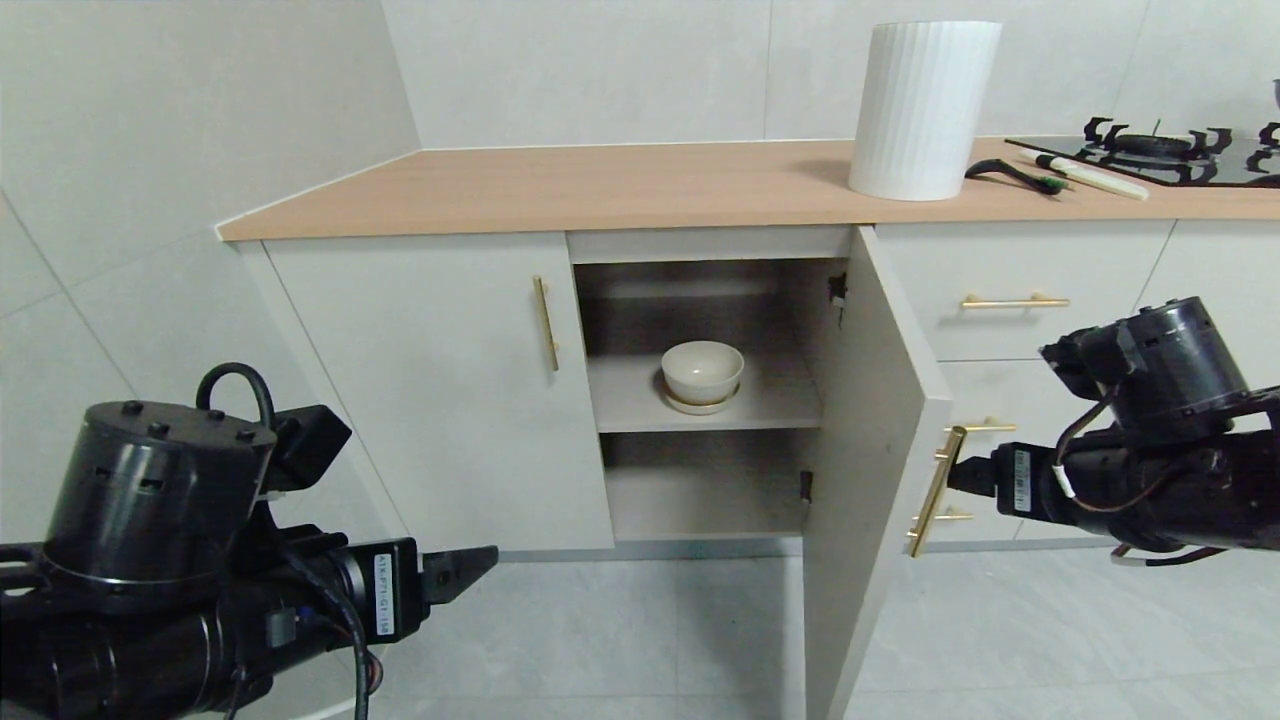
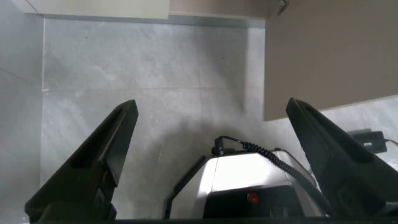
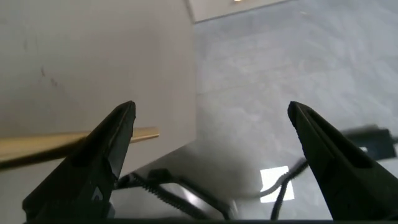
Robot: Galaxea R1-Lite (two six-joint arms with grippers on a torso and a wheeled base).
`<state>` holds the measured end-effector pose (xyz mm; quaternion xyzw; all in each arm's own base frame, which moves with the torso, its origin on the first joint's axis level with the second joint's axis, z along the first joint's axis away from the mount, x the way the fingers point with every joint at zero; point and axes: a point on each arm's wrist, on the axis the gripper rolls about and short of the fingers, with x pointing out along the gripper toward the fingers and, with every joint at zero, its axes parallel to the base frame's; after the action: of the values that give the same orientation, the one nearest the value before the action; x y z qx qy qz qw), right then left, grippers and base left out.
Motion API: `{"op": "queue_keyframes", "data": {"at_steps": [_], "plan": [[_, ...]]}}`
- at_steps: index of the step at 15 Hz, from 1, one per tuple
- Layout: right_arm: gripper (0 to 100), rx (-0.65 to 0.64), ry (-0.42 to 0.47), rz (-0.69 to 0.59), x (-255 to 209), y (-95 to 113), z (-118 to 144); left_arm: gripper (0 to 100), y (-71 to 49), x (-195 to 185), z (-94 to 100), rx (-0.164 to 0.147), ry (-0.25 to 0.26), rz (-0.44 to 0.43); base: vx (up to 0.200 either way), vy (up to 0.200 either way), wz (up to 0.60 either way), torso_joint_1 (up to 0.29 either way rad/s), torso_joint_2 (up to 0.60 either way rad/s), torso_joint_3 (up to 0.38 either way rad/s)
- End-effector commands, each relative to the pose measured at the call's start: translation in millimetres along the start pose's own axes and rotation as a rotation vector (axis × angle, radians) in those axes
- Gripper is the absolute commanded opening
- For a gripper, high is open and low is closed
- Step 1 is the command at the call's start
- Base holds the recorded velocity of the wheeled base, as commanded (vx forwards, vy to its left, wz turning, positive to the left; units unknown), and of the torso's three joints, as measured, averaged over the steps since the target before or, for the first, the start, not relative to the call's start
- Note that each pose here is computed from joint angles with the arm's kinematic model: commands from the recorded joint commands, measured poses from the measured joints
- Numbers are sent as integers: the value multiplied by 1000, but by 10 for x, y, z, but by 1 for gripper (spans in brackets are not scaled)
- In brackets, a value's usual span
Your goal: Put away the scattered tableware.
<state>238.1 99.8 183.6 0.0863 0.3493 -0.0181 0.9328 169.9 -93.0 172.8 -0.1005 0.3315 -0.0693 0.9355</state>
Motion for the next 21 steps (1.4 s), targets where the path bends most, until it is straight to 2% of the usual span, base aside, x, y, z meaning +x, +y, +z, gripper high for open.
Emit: {"op": "queue_keyframes", "data": {"at_steps": [1, 6, 11, 17, 21], "plan": [[100, -47, 48, 36, 167, 234, -57, 100, -2, -4, 5, -1, -3, -1, 0, 0, 0, 0, 0, 0], [100, -69, 69, 59, 660, 565, 121, 100, 1, -22, 7, -1, -9, -4, 0, 0, 0, 0, 0, 0], [100, -134, 69, 149, 860, 810, 246, 100, -4, -102, 28, -2, -35, -54, 0, 0, 0, 0, 0, 0], [100, -169, 94, 154, 1134, 961, 150, 100, -4, -83, 19, 1, -35, -52, 0, 0, 0, 0, 0, 0], [100, -154, 54, 173, 1233, 994, 143, 100, -2, -82, 15, 5, -33, -52, 0, 0, 0, 0, 0, 0]]}}
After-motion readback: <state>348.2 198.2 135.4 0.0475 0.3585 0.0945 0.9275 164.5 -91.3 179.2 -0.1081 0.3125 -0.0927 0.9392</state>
